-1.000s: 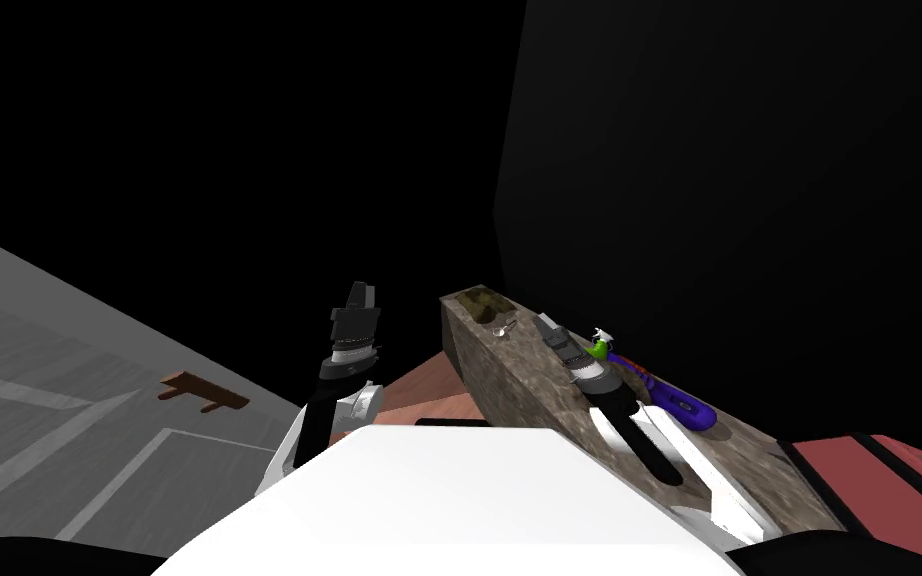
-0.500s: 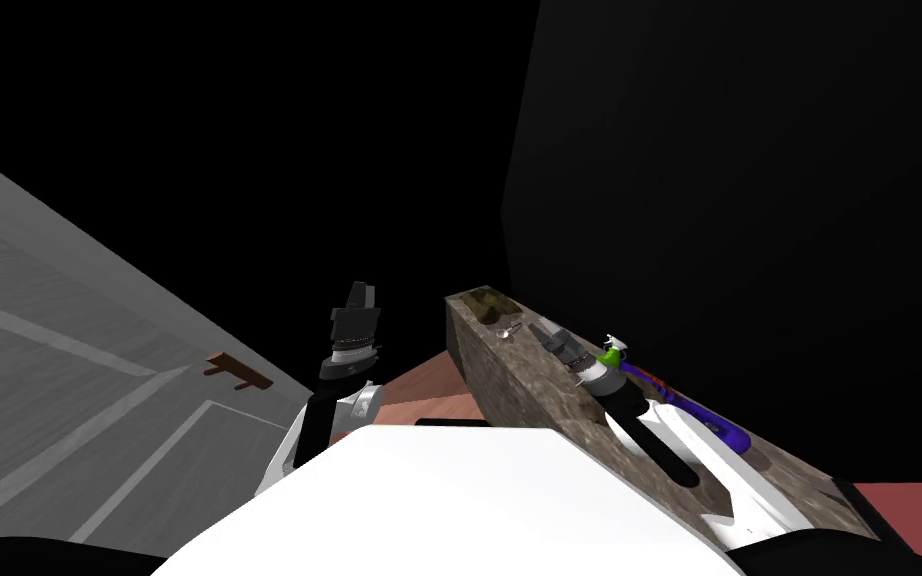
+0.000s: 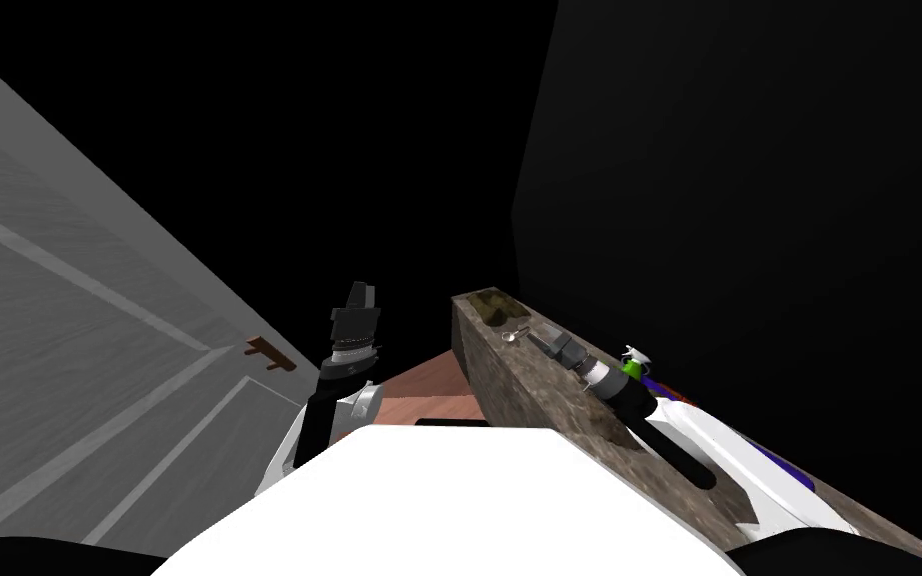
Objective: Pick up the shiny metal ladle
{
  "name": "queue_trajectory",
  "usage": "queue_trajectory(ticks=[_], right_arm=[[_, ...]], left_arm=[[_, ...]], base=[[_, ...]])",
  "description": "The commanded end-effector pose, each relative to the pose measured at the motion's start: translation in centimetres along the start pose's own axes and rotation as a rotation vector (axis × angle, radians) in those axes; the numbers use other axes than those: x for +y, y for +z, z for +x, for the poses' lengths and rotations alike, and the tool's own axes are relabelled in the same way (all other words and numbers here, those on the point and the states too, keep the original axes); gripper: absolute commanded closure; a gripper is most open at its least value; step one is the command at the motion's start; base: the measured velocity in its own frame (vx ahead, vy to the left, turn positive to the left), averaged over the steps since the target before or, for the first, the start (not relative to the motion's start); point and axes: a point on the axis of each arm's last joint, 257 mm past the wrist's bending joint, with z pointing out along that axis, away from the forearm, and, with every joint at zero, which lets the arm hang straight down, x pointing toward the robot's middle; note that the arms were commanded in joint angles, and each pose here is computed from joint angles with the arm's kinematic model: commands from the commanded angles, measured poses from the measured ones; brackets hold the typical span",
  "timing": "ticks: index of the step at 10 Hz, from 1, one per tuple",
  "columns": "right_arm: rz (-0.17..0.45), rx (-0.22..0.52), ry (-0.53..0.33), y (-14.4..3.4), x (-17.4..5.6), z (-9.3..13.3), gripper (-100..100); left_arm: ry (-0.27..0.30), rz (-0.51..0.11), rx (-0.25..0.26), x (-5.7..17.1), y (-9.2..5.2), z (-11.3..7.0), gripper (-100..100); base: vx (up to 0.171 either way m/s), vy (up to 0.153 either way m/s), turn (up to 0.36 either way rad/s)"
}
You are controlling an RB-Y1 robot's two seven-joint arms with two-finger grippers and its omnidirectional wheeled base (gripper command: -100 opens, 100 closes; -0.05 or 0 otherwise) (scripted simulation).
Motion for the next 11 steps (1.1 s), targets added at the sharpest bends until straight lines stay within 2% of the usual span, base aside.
queue_trajectory(ticks=[1, 2, 3, 4, 5, 6, 7, 8, 9, 10, 11], right_arm=[[-0.005, 0.046, -0.048, -0.2, -0.3, 0.8, -100], [-0.003, 0.11, -0.104, -0.8, -1.1, 2.2, -100], [-0.01, 0.123, -0.121, -0.8, -1.0, 2.3, -100], [-0.009, 0.184, -0.17, -1.4, -1.8, 3.6, -100], [-0.018, 0.2, -0.192, -1.4, -1.8, 3.8, -100], [-0.02, 0.264, -0.245, -2.2, -2.6, 5.2, -100], [-0.03, 0.278, -0.264, -2.2, -2.6, 5.3, -100], [-0.034, 0.342, -0.315, -3.1, -3.4, 6.7, -100], [-0.044, 0.355, -0.333, -3.1, -3.5, 6.8, -100], [-0.05, 0.419, -0.384, -4.1, -4.3, 8.1, -100], [-0.063, 0.432, -0.402, -4.0, -4.3, 8.2, -100]], left_arm=[[0.0, 0.0, 0.0, 0.0, 0.0, 0.0, 0], [0.0, 0.0, 0.0, 0.0, 0.0, 0.0, 0], [0.0, 0.0, 0.0, 0.0, 0.0, 0.0, 0], [0.0, 0.0, 0.0, 0.0, 0.0, 0.0, 0], [0.0, 0.0, 0.0, 0.0, 0.0, 0.0, 0], [0.0, 0.0, 0.0, 0.0, 0.0, 0.0, 0], [0.0, 0.0, 0.0, 0.0, 0.0, 0.0, 0], [0.0, 0.0, 0.0, 0.0, 0.0, 0.0, 0], [0.0, 0.0, 0.0, 0.0, 0.0, 0.0, 0], [0.0, 0.0, 0.0, 0.0, 0.0, 0.0, 0], [0.0, 0.0, 0.0, 0.0, 0.0, 0.0, 0]], base=[[0.0, -0.024, 0.101], [0.001, -0.021, 0.205], [0.002, -0.024, 0.096], [0.004, -0.022, 0.228], [0.005, -0.024, 0.099], [0.007, -0.021, 0.153], [0.007, -0.019, 0.123], [0.015, -0.021, 0.212], [0.011, -0.024, 0.104], [0.012, -0.021, 0.207], [0.011, -0.024, 0.115]])
